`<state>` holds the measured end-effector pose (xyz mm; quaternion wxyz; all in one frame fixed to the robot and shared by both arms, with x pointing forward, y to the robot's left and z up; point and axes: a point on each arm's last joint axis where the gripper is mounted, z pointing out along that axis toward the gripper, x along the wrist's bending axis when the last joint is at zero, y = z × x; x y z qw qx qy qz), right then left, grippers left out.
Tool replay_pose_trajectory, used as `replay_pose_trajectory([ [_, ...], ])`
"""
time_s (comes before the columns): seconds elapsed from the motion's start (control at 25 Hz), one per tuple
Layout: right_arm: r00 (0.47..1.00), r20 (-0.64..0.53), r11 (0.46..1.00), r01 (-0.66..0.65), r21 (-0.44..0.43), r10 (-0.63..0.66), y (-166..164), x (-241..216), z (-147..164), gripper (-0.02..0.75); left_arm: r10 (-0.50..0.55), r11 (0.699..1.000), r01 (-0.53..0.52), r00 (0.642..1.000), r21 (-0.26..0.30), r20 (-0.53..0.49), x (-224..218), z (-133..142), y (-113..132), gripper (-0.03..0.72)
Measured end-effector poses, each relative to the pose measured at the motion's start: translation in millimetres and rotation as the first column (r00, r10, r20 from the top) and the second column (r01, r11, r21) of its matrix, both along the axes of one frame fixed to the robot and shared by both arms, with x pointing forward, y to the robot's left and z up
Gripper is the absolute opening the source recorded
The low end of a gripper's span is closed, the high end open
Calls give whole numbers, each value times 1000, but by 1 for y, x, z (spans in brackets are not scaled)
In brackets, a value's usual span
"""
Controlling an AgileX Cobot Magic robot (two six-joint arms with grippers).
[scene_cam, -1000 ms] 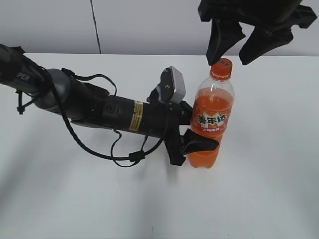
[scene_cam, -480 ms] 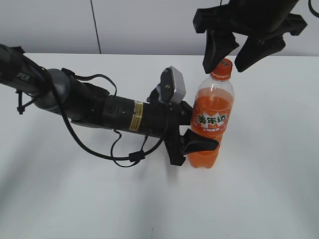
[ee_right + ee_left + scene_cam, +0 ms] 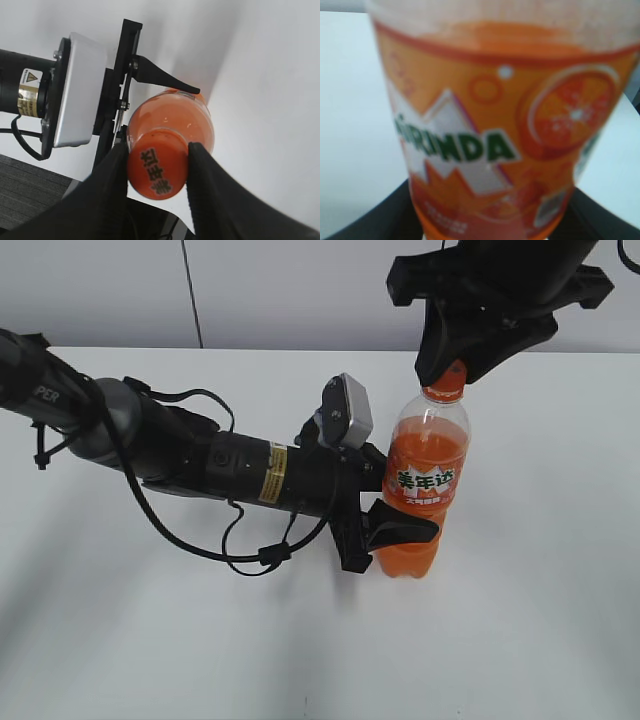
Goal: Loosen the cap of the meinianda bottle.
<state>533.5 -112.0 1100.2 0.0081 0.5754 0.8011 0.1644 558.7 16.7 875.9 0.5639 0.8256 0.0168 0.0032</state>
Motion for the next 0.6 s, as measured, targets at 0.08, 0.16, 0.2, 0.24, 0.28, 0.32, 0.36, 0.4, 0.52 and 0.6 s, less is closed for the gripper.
replay_pose_trajectory([
  [0.08,998,14,998,-54,-12,54,0,0,0,272,0,1000,0,1000,0,0,0,0,0,409],
  [0.16,989,36,989,-141,-33,142,0,0,0,272,0,1000,0,1000,0,0,0,0,0,409],
  [0.2,977,51,977,-206,-50,209,0,0,0,272,0,1000,0,1000,0,0,0,0,0,409],
  [0.24,960,65,961,-269,-67,274,0,0,0,272,0,1000,0,1000,0,0,0,0,0,409],
  [0.28,930,81,932,-352,-90,359,0,0,0,272,0,1000,0,1000,0,0,0,0,0,409],
  [0.32,886,97,889,-442,-118,453,0,0,0,272,-1,1000,1,1000,0,0,0,0,0,409],
  [0.36,827,112,831,-534,-153,552,0,0,0,272,-1,1000,1,1000,0,0,0,0,0,409],
  [0.4,764,121,771,-610,-186,634,0,0,0,272,-1,1000,1,1000,0,0,0,0,0,409],
  [0.52,489,126,503,-810,-301,863,1,0,0,272,-2,1000,2,1000,0,1,0,0,0,409],
  [0.6,294,109,313,-876,-367,950,1,0,0,272,-2,1000,2,1000,0,2,0,0,0,409],
])
